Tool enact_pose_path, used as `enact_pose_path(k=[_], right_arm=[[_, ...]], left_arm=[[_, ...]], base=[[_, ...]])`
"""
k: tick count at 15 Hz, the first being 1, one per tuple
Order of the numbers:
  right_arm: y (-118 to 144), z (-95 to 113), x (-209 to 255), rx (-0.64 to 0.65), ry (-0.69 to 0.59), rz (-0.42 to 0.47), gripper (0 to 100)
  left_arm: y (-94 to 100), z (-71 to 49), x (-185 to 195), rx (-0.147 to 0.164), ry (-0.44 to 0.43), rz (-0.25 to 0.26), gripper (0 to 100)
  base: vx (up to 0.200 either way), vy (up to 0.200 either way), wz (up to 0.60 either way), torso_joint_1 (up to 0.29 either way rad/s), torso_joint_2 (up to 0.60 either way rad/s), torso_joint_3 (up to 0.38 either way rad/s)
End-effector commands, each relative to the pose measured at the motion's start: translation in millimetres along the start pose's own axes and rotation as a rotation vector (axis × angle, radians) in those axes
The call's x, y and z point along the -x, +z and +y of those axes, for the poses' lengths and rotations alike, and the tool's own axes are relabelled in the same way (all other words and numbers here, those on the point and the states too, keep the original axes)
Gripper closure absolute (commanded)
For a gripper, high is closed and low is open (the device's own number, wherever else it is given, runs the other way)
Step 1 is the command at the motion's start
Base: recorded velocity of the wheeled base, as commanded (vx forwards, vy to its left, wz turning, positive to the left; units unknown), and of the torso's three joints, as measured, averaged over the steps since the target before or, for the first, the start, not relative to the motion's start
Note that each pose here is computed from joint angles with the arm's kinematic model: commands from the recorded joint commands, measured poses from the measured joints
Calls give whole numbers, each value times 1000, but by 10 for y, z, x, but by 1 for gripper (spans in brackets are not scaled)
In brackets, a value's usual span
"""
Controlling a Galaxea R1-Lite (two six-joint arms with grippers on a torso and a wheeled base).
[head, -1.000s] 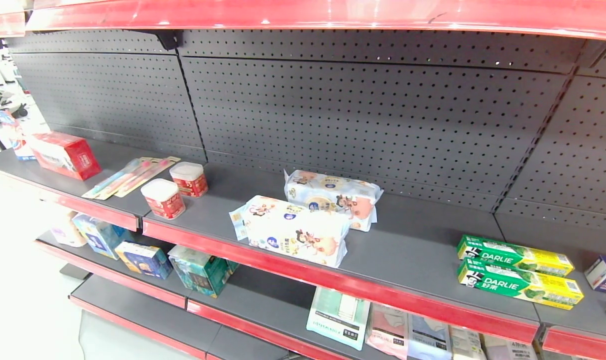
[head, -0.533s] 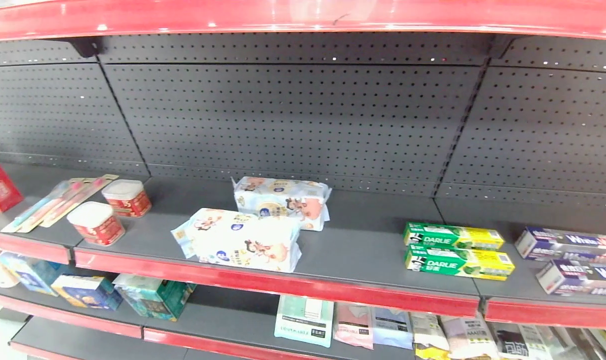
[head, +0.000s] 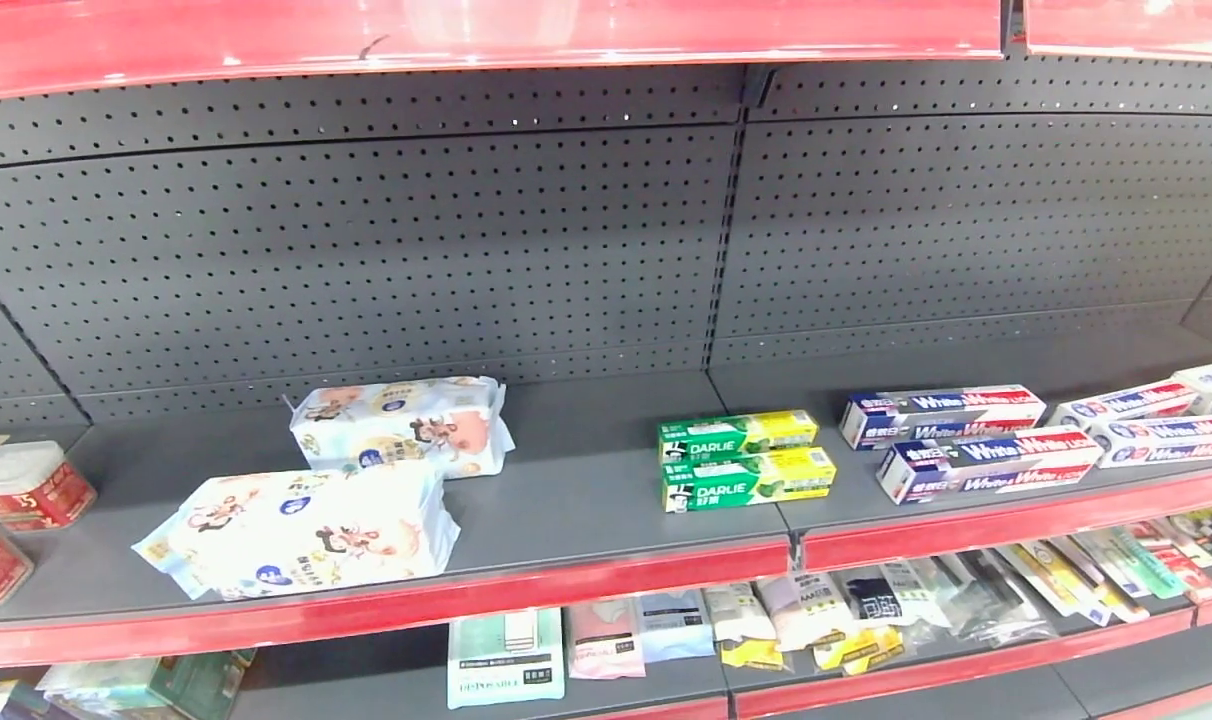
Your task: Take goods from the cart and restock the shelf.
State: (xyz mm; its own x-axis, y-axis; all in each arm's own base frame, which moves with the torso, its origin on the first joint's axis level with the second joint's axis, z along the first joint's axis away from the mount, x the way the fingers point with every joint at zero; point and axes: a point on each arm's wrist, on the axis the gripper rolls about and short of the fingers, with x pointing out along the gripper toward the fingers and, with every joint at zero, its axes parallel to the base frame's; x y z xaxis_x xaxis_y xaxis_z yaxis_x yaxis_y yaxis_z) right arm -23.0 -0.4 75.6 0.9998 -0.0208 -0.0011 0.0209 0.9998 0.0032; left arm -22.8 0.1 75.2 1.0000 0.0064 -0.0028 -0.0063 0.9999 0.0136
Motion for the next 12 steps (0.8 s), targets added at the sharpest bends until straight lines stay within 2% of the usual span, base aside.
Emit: enact_pose_path(k=[1,2,3,4,5,6,7,8,9,10,12], right_arm=[[0,0,-1,0,-1,0,0],[0,0,-1,0,-1,0,0],[0,0,-1,0,-1,0,0],[0,0,-1,0,-1,0,0],[0,0,-1,0,-1,0,0],[0,0,-1,0,-1,0,0],[0,0,-1,0,-1,0,0],[0,0,-1,0,-1,0,0],[0,0,-1,0,-1,0,0],[0,0,-1,0,-2,0,0],[0,0,-1,0,-1,0,0]], left_arm=[[1,0,0,0,-2,-1,0],[289,6,40,20,-5,-50,0],[601,11,1,46,-21,-36,0],[1346,16,-323,192,-17,-1,0],[1597,26,-551,207,39,25,0],[1602,69,-787,178,172,102,0],[1516,157,-1023,119,328,216,0],[1410,267,-1217,86,438,331,0],[1324,344,-1361,84,466,409,0],[1246,376,-1495,97,439,472,0],[1130,403,-1651,114,384,555,0]], base=[[0,0,0,0,0,0],[0,0,0,0,0,0],[0,0,0,0,0,0],[0,0,0,0,0,0],[0,0,0,0,0,0],[0,0,0,0,0,0],[0,0,0,0,0,0],[0,0,0,0,0,0],[0,0,0,0,0,0],[0,0,0,0,0,0],[0,0,0,0,0,0]])
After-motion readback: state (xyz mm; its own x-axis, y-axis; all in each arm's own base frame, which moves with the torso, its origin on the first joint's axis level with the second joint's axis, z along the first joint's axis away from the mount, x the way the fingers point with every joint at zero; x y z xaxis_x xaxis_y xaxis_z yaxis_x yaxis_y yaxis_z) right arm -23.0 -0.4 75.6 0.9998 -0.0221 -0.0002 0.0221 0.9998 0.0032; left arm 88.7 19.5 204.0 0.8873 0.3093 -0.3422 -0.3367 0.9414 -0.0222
